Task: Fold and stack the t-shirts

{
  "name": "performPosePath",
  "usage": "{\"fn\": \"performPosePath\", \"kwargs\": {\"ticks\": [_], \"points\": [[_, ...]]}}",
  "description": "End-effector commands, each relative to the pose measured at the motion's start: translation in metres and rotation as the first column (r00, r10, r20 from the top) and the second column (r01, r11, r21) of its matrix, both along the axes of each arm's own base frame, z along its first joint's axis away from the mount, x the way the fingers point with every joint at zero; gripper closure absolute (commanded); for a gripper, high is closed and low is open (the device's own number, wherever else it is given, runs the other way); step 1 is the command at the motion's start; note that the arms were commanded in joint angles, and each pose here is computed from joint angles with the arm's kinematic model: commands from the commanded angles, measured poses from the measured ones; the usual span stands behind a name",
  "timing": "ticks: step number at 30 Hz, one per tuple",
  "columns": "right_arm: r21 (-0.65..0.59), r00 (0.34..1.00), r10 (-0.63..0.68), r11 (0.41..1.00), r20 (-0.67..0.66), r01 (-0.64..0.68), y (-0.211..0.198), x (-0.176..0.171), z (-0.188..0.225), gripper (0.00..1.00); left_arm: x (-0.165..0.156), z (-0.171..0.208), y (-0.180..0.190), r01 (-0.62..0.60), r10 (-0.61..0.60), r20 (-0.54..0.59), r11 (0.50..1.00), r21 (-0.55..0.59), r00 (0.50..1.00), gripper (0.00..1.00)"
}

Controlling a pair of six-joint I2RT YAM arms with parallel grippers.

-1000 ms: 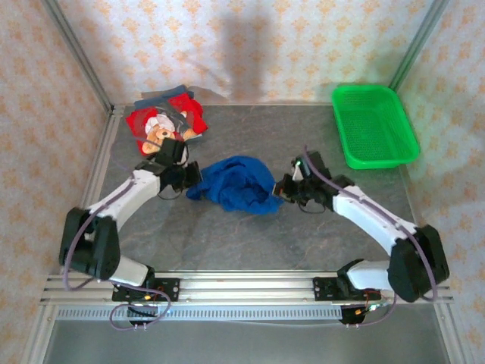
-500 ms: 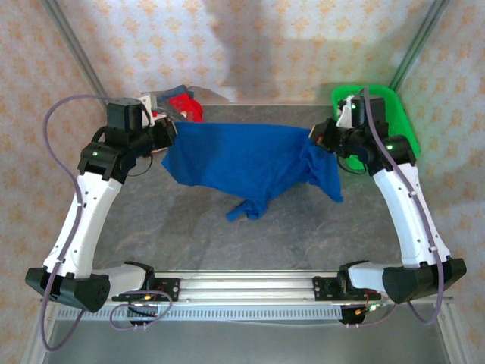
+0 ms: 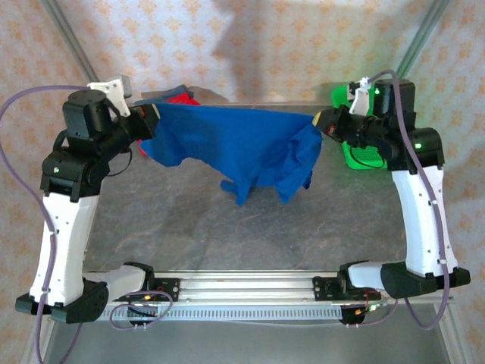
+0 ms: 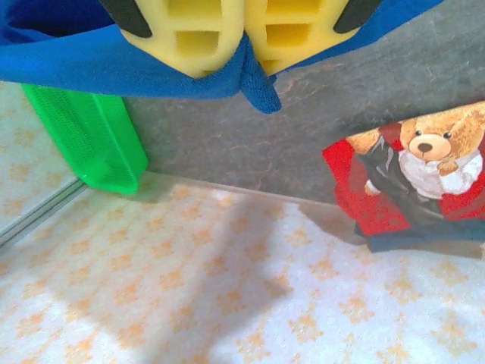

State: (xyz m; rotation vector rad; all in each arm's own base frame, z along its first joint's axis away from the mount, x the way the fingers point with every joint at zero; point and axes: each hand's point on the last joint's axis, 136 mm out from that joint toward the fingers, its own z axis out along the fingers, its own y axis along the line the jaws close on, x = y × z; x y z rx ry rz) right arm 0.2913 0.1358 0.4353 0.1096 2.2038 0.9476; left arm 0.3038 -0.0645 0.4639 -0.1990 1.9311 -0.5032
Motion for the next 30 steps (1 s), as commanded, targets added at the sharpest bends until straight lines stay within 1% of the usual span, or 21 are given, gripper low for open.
{"fn": "performPosePath", "kwargs": {"ticks": [1, 3, 5, 7, 10, 13, 15, 18, 22, 26, 30], "points": [[-0.052, 0.999, 0.006, 0.999, 0.040, -0.004, -0.011, -0.017, 0.020, 1.00, -0.022, 0.018, 0.003, 0.017, -0.017, 0.047, 1.000, 0.001, 0.999, 1.00], [-0.104, 0.999, 0.017, 0.994, 0.036, -0.013, -0.015, -0.020, 0.023, 1.00, -0.028, 0.011, -0.001, 0.032, -0.031, 0.035, 0.999, -0.035, 0.999, 1.00], [-0.189, 1.000, -0.008, 0.982, 0.028, 0.013, -0.026, -0.016, 0.022, 1.00, -0.030, -0.007, -0.005, 0.040, -0.040, -0.006, 0.996, -0.083, 0.999, 1.00], [-0.250, 1.000, -0.018, 0.968, 0.013, 0.021, -0.032, -0.010, 0.019, 1.00, -0.032, -0.029, -0.005, 0.021, -0.028, -0.057, 0.993, -0.116, 0.998, 1.00], [-0.245, 1.000, 0.007, 0.969, -0.021, -0.012, -0.026, 0.006, 0.010, 1.00, -0.033, -0.058, -0.006, -0.003, -0.018, -0.125, 0.987, -0.163, 0.992, 1.00], [-0.246, 0.995, 0.005, 0.969, -0.096, -0.029, -0.021, 0.026, -0.010, 1.00, -0.036, -0.087, 0.004, -0.070, 0.043, -0.202, 0.989, -0.128, 0.979, 1.00], [-0.253, 0.994, -0.016, 0.967, -0.110, -0.013, -0.022, 0.039, -0.013, 1.00, -0.038, -0.096, 0.008, -0.089, 0.061, -0.227, 0.990, -0.113, 0.972, 1.00], [-0.237, 0.998, -0.029, 0.971, -0.047, 0.017, -0.021, 0.050, 0.004, 1.00, -0.042, -0.088, 0.006, -0.073, 0.048, -0.195, 0.989, -0.126, 0.980, 1.00], [-0.209, 0.993, -0.083, 0.973, 0.089, 0.100, -0.029, 0.052, 0.038, 1.00, -0.046, -0.053, 0.005, -0.048, 0.035, -0.089, 0.988, -0.150, 0.995, 1.00], [-0.181, 0.957, -0.190, 0.956, 0.221, 0.231, -0.048, 0.046, 0.072, 1.00, -0.050, -0.012, -0.003, 0.017, -0.010, 0.038, 0.983, -0.184, 0.999, 1.00], [-0.116, 0.897, -0.322, 0.922, 0.302, 0.370, -0.078, 0.034, 0.100, 1.00, -0.058, 0.023, -0.008, 0.073, -0.044, 0.148, 0.977, -0.200, 0.988, 1.00]]}}
